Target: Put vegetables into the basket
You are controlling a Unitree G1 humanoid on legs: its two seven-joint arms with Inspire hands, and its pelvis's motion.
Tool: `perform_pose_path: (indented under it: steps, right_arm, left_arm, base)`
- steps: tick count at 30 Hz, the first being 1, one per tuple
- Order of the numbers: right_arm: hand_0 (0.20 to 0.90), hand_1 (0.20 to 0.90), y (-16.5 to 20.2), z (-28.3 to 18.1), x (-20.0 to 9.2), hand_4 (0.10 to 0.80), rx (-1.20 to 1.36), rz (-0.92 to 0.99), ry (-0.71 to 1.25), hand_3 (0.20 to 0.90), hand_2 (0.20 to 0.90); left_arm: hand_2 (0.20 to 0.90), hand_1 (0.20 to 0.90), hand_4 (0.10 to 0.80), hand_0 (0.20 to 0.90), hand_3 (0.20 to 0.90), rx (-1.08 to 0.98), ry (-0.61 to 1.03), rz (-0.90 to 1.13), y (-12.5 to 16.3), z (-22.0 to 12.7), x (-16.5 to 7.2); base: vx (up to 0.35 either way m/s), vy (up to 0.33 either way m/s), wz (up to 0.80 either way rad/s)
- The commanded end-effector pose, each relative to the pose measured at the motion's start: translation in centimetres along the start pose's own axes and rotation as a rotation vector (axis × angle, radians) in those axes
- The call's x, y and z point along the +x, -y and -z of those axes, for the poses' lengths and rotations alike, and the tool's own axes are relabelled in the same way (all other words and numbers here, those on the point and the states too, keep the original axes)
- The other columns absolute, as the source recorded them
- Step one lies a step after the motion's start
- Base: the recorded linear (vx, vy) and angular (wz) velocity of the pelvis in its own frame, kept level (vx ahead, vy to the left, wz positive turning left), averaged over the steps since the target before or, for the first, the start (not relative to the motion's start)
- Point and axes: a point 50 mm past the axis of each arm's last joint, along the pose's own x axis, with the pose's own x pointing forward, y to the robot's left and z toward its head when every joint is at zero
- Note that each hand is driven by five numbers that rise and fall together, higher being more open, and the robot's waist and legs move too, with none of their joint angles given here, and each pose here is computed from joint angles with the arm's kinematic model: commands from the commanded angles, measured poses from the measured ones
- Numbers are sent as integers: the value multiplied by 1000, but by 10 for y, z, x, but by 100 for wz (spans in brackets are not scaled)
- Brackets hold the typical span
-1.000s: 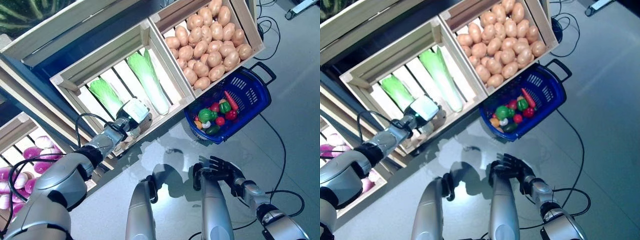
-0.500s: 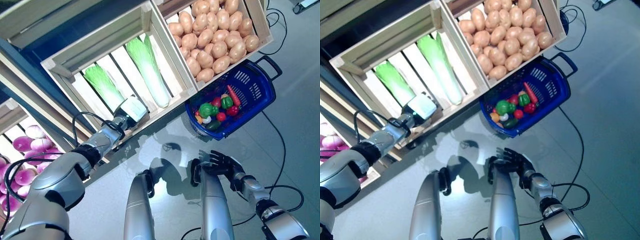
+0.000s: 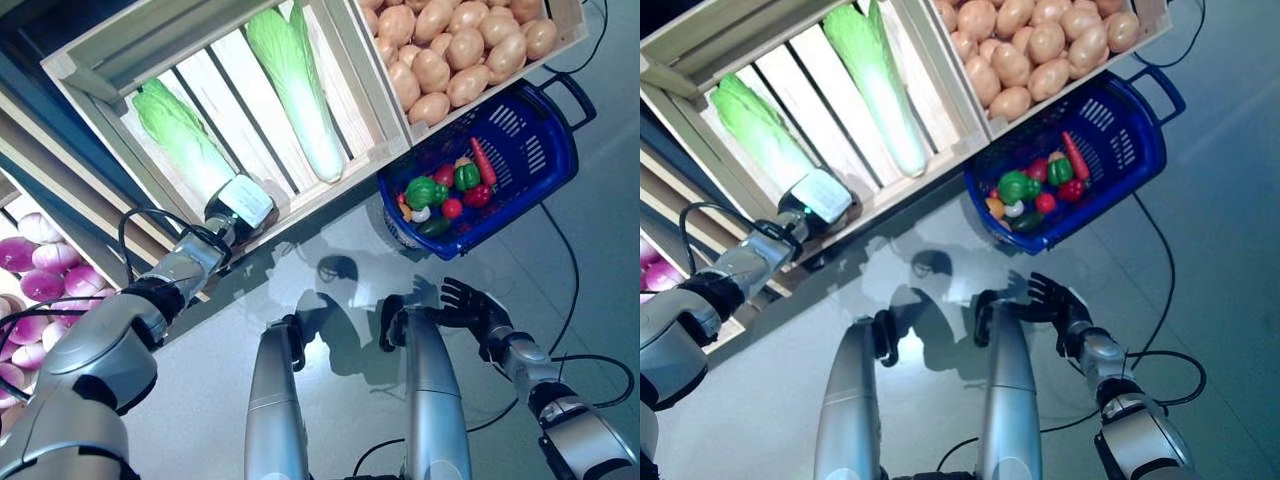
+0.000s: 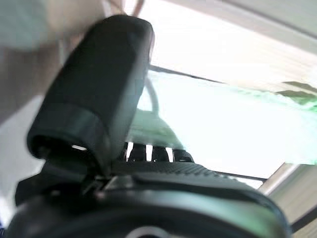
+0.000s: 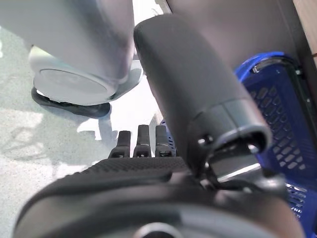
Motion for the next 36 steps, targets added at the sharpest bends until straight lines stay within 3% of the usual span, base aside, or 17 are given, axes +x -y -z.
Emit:
perform_pose_path:
  steps: [1, 14, 16, 17, 36]
  right_arm:
    - [900, 900, 32, -25, -10, 800, 72, 114, 162, 900, 900]
    - [900, 900, 53, -49, -17, 800, 121, 170, 258, 900, 900]
    - [900, 900, 52, -52, -16, 800, 134, 160, 275, 900, 900]
    - [900, 900, 52, -53, -17, 800, 136, 157, 281, 900, 900]
    - [900, 900, 32, -84, -6, 800, 114, 76, 367, 900, 900]
  left_arm:
    - [900, 900, 800, 900, 900, 64, -231, -55, -19, 70, -4]
    - [900, 900, 800, 900, 900, 125, -298, -105, -24, 96, -10]
    - [467, 467, 511, 467, 467, 97, -318, -92, -20, 98, -11]
    - [300, 300, 400, 300, 300, 92, -321, -93, -20, 99, -12]
    - [300, 300, 400, 300, 300, -52, -242, -115, 0, 77, -14]
  base:
    - [-51, 10, 4]
    - [-33, 23, -3]
    - [-6, 4, -5]
    - [0, 0, 0]
    - [34, 8, -3]
